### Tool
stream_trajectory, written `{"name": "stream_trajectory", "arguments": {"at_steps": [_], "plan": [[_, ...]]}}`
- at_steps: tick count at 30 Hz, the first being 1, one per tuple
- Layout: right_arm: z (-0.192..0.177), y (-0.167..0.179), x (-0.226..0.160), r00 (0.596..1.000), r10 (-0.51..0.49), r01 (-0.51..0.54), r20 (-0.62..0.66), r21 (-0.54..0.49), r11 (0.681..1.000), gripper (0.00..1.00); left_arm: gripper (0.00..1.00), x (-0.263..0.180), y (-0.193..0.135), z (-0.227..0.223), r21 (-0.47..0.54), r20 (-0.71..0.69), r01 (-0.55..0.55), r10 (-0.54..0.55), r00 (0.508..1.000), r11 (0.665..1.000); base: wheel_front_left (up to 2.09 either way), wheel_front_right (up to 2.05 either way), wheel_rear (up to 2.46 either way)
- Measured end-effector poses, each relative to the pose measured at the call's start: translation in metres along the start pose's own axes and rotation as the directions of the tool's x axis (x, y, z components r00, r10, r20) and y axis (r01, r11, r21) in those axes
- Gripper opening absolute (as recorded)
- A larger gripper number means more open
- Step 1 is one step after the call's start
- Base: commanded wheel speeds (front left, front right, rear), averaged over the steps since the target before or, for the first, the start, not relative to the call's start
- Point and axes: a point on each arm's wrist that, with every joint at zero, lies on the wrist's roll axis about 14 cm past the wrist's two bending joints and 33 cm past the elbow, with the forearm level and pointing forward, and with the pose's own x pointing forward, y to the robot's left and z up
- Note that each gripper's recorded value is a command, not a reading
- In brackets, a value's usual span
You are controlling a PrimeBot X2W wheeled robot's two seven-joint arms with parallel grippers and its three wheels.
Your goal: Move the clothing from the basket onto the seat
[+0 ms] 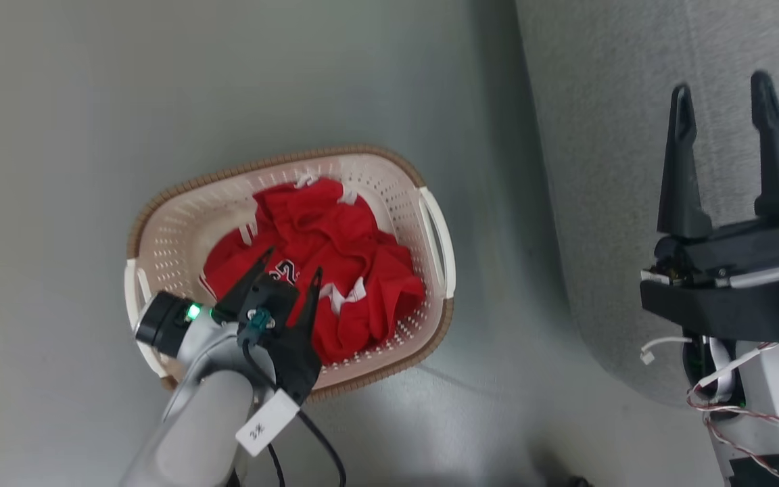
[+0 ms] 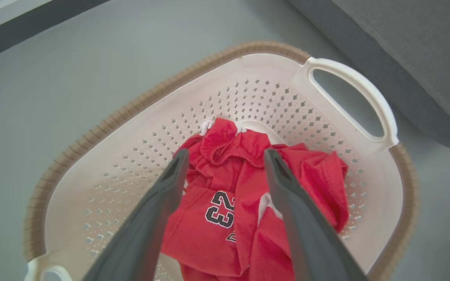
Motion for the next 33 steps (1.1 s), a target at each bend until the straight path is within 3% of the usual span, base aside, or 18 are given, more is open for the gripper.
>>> {"name": "stream_trajectory", "arguments": {"at_steps": [15, 23, 29, 30, 31, 32, 33], "plan": [[-0.045, 0.016, 0.034, 0.998, 0.057, -0.057, -0.004, -0.019, 0.998, 1.0, 1.0, 0.055, -0.003, -0.062, -0.012, -0.182, 0.095, -0.095, 0.979, 0.995, 0.0, 0.0, 0.0], [-0.085, 0.022, 0.035, 0.995, 0.073, -0.074, -0.075, -0.012, 0.997, 1.0, 1.0, 0.066, -0.01, -0.11, -0.044, -0.298, 0.128, -0.135, 0.945, 0.991, 0.0, 0.0, 0.0], [-0.092, 0.024, 0.037, 0.994, 0.076, -0.077, -0.083, -0.011, 0.997, 1.0, 0.98, 0.071, -0.011, -0.124, -0.049, -0.333, 0.134, -0.143, 0.932, 0.99, 0.0, 0.0, 0.0], [-0.093, 0.024, 0.036, 0.993, 0.075, -0.076, -0.087, -0.013, 0.997, 1.0, 0.47, 0.072, -0.012, -0.125, -0.051, -0.335, 0.135, -0.145, 0.931, 0.989, 0.0, 0.0, 0.0], [-0.094, 0.023, 0.036, 0.993, 0.076, -0.077, -0.091, -0.014, 0.997, 1.0, 0.32, 0.073, -0.012, -0.125, -0.051, -0.336, 0.136, -0.145, 0.931, 0.989, 0.0, 0.0, 0.0], [-0.096, 0.023, 0.035, 0.993, 0.076, -0.077, -0.095, -0.016, 0.997, 1.0, 0.0, 0.075, -0.011, -0.125, -0.05, -0.335, 0.133, -0.142, 0.932, 0.99, 0.0, 0.0, 0.0], [-0.097, 0.022, 0.035, 0.992, 0.077, -0.08, -0.1, -0.019, 0.997, 1.0, 0.0, 0.076, -0.011, -0.124, -0.049, -0.332, 0.132, -0.141, 0.933, 0.99, 0.0, 0.0, 0.0]]}}
